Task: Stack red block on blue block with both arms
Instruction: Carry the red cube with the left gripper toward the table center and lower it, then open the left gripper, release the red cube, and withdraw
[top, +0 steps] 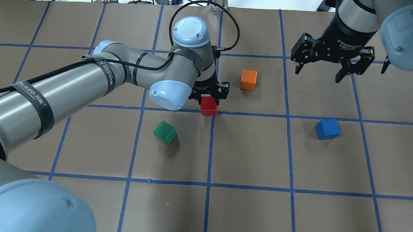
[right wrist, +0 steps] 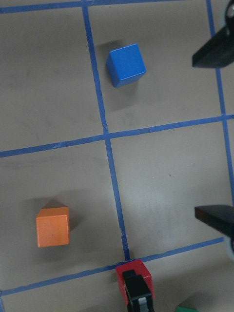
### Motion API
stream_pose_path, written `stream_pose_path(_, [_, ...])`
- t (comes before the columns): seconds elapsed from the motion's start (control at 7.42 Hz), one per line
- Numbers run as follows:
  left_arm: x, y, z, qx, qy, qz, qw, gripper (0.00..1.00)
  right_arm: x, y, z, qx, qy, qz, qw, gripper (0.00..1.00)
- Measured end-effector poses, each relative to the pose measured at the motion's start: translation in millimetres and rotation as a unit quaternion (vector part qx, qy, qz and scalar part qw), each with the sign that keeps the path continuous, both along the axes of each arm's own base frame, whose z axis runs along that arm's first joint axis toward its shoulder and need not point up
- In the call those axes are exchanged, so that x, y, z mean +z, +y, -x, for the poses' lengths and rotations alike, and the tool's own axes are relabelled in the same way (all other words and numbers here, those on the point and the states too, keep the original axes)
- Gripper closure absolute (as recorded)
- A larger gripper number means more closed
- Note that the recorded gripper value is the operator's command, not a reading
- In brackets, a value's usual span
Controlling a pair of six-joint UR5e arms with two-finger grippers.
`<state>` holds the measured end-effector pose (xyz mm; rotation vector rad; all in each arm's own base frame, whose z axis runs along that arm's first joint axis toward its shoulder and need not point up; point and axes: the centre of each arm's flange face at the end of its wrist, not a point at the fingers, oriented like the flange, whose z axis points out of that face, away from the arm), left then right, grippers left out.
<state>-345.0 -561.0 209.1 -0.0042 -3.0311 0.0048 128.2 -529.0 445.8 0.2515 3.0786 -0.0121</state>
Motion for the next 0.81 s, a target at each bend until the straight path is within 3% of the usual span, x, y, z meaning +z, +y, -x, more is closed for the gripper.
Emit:
stream_pose_path(0.4, [18.6, -5.5, -5.9, -0.002, 0.008, 0.017, 0.9998, 0.00, -7.7, -5.0, 1.2, -0.001, 0.005, 0.000, 1.0000, 0.00])
stream_pose_path(0.81, [104.1, -25.6, -99.0, -0.037, 0.025, 0.029, 0.9986, 0.00, -10.0, 0.6, 2.0, -0.002, 0.007, -0.008, 0.9999, 0.00])
